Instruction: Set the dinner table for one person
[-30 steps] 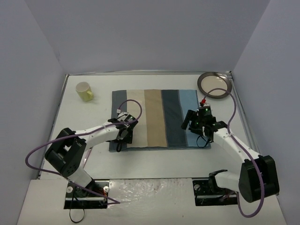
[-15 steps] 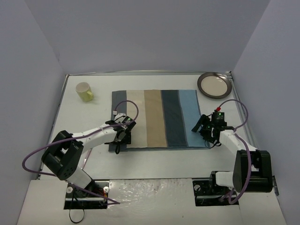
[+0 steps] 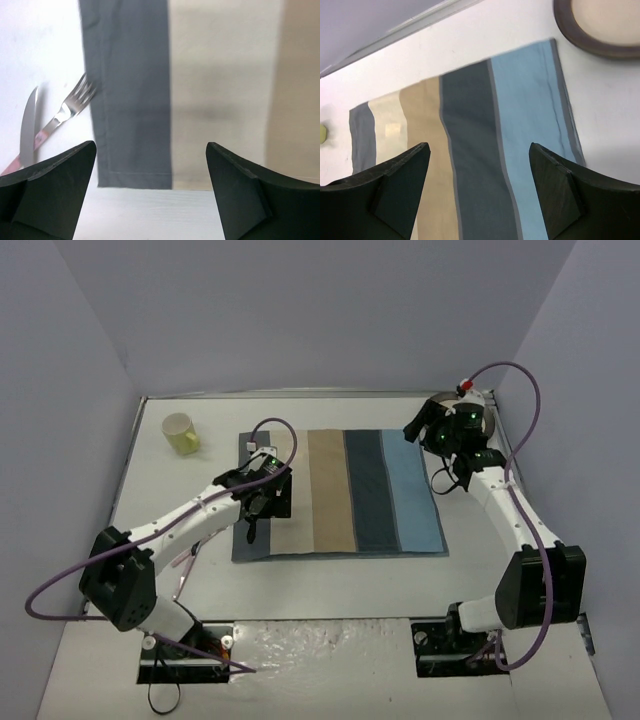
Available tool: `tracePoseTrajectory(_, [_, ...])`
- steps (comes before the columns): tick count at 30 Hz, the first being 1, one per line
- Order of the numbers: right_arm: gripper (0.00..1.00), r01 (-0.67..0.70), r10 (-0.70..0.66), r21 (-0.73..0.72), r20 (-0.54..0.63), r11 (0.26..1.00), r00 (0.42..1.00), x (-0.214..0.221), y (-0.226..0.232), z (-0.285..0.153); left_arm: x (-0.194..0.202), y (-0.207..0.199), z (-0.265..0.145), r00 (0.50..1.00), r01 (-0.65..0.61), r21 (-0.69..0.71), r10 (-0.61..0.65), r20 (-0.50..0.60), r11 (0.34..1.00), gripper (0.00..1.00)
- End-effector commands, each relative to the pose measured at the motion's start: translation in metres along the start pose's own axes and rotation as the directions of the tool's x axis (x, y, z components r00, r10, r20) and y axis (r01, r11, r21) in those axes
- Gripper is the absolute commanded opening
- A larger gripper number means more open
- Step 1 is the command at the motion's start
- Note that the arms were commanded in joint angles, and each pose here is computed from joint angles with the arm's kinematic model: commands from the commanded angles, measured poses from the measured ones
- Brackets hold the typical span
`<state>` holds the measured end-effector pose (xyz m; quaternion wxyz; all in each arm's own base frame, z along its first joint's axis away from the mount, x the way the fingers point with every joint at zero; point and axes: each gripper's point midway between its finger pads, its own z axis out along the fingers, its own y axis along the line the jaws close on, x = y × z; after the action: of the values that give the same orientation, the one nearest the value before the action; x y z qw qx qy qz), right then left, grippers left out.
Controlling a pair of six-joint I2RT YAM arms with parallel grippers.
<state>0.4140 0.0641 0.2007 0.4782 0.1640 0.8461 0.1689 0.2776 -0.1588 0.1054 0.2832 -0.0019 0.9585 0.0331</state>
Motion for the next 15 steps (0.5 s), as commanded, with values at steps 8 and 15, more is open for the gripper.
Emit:
tracePoseTrajectory(8, [0.77, 0.251, -0.250, -0.088, 0.014, 0.964, 0.968, -0.015, 0.026, 0.115, -0.018, -0.061, 0.020, 0.995, -0.085, 0.226, 0.073, 0.061, 0.970, 0.89])
tracePoseTrajectory(15, [0.77, 0.361, -0.366, -0.110, -0.032, 0.926, 0.930, 0.006, 0.015, 0.158, 0.028, -0.058, 0.048, 0.992, -0.101, 0.228, 0.116, -0.054, 0.968, 0.89])
